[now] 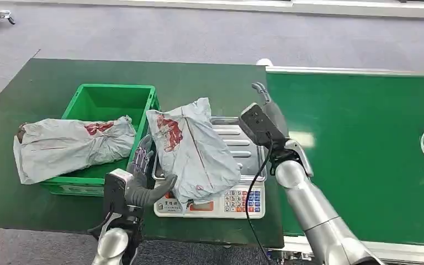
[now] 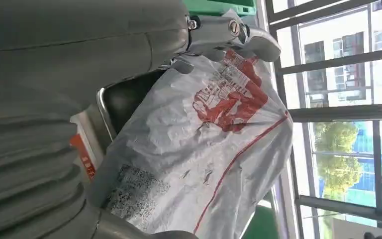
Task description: Moved the parcel from conveyor to table for the left to box.
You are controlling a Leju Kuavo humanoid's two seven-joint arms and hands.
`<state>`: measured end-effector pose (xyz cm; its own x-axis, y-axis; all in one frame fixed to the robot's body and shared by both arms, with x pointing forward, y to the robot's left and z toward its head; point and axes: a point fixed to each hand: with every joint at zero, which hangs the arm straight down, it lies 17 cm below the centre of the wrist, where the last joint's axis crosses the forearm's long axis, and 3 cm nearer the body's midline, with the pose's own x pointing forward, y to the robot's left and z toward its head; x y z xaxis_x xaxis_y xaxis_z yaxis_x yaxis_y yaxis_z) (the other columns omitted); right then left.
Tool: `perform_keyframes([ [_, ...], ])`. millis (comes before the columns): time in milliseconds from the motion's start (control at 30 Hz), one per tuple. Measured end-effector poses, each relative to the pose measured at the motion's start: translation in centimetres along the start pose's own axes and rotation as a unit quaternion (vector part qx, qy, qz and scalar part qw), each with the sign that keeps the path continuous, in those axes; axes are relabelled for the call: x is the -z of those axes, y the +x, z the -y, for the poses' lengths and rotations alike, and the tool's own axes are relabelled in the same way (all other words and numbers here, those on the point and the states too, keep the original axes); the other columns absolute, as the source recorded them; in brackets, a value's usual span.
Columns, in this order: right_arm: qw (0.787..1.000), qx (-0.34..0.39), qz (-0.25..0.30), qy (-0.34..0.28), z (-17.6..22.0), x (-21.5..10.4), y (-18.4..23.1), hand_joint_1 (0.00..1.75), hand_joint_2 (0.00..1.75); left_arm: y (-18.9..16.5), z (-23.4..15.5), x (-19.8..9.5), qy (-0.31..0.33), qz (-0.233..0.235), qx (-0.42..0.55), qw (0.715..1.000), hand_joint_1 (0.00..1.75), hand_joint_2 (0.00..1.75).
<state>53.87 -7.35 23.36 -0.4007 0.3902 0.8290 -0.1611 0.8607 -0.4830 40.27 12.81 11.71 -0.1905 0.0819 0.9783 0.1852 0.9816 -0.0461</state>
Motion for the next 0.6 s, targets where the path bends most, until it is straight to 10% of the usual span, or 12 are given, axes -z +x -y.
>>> perform_keyframes([
  [600, 0.98, 0.188, -0.037, -0.058, 2.5, -8.0, -6.3, 0.0, 1.75, -4.8, 3.3, 0.1, -0.184, -0.051, 0.277, 0.942, 0.0, 1.75],
])
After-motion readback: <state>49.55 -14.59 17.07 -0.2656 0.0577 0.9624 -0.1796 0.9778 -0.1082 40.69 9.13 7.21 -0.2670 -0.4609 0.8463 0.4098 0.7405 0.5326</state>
